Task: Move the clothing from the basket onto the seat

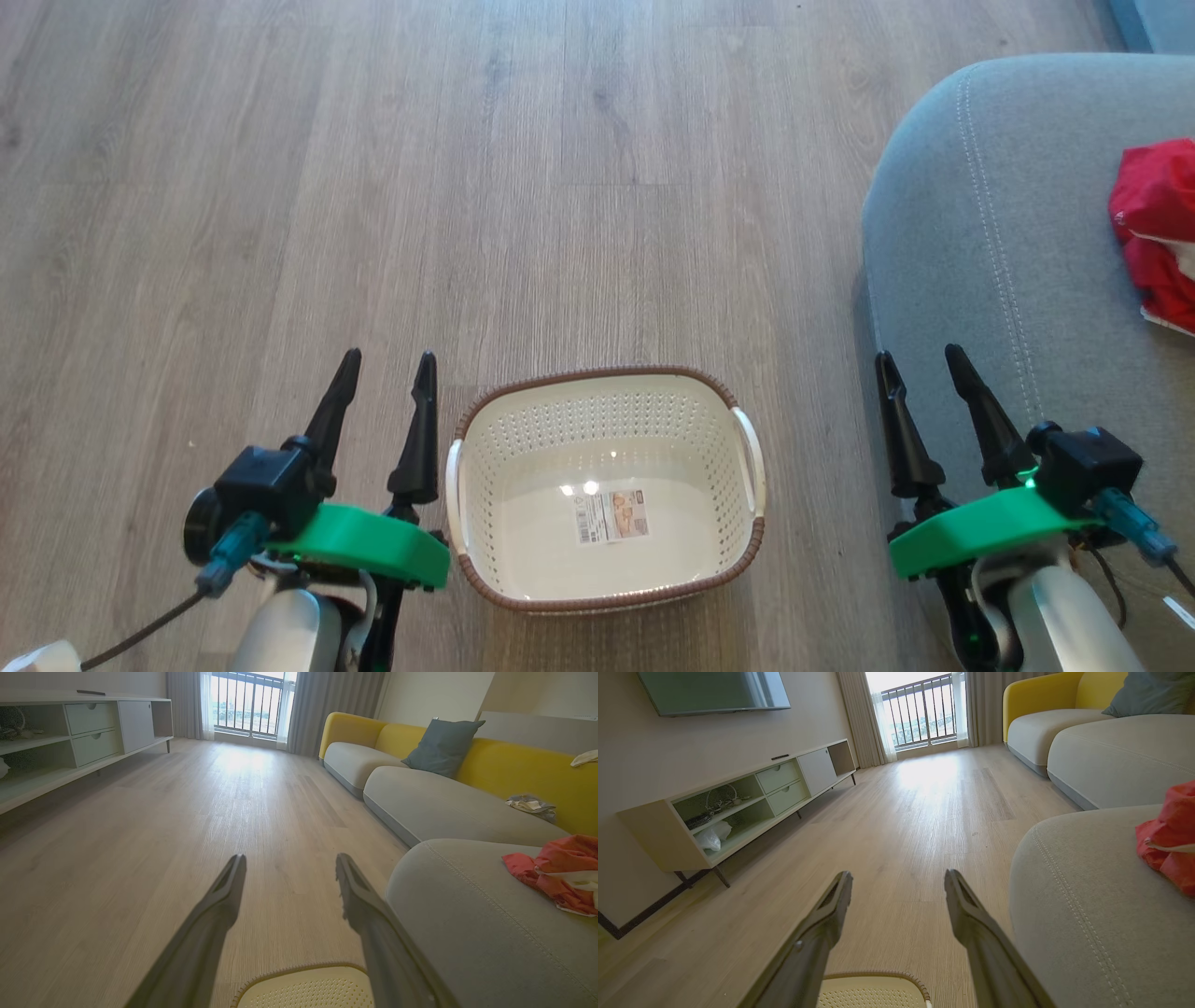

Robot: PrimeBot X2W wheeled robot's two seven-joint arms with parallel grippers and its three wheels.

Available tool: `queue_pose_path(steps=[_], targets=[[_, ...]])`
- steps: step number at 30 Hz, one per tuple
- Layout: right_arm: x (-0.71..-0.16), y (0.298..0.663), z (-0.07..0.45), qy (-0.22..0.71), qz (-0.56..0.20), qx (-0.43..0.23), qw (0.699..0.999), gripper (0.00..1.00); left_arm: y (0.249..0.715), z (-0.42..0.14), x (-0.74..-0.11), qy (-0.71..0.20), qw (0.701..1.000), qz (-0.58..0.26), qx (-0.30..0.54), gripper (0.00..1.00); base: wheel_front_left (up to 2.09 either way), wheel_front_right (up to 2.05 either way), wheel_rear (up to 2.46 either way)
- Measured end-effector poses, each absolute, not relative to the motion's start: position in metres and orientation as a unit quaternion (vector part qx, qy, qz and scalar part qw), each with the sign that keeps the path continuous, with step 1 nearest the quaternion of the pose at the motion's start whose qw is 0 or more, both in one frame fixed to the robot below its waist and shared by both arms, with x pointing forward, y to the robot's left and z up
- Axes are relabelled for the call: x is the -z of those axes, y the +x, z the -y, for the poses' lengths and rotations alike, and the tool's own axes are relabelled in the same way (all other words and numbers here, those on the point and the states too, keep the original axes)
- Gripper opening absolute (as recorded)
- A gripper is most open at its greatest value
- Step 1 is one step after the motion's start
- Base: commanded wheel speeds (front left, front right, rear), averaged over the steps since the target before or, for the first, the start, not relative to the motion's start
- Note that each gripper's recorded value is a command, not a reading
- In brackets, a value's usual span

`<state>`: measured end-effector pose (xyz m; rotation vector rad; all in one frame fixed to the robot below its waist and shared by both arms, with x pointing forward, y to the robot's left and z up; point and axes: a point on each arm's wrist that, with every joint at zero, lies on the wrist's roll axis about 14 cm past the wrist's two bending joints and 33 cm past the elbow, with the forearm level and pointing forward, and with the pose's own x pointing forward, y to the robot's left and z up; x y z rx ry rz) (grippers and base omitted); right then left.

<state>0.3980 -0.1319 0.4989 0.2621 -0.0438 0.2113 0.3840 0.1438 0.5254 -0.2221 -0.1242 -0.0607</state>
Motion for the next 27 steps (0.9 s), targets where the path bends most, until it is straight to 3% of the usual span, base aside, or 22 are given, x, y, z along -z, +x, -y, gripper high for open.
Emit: queue_pose_path(steps=[11,12,19,27], targets=[[-0.496,0.398,0.135,0.133,0.017,-0.100,0.986,1.00,0.385,-0.141,-0.521,-0.115,0.991,0.055,0.038,1.00,0.00,0.00,0.00],[-0.496,0.398,0.135,0.132,0.017,-0.101,0.986,0.00,0.385,-0.141,-0.521,-0.115,0.991,0.055,0.038,0.00,0.00,0.00,0.00],[-0.454,0.378,0.136,0.138,-0.050,-0.090,0.985,0.00,0.367,-0.143,-0.476,-0.120,0.992,-0.017,0.026,0.00,0.00,0.00,0.00],[-0.455,0.378,0.142,0.178,-0.054,-0.074,0.980,0.00,0.367,-0.145,-0.474,-0.163,0.986,-0.027,0.020,0.00,0.00,0.00,0.00]])
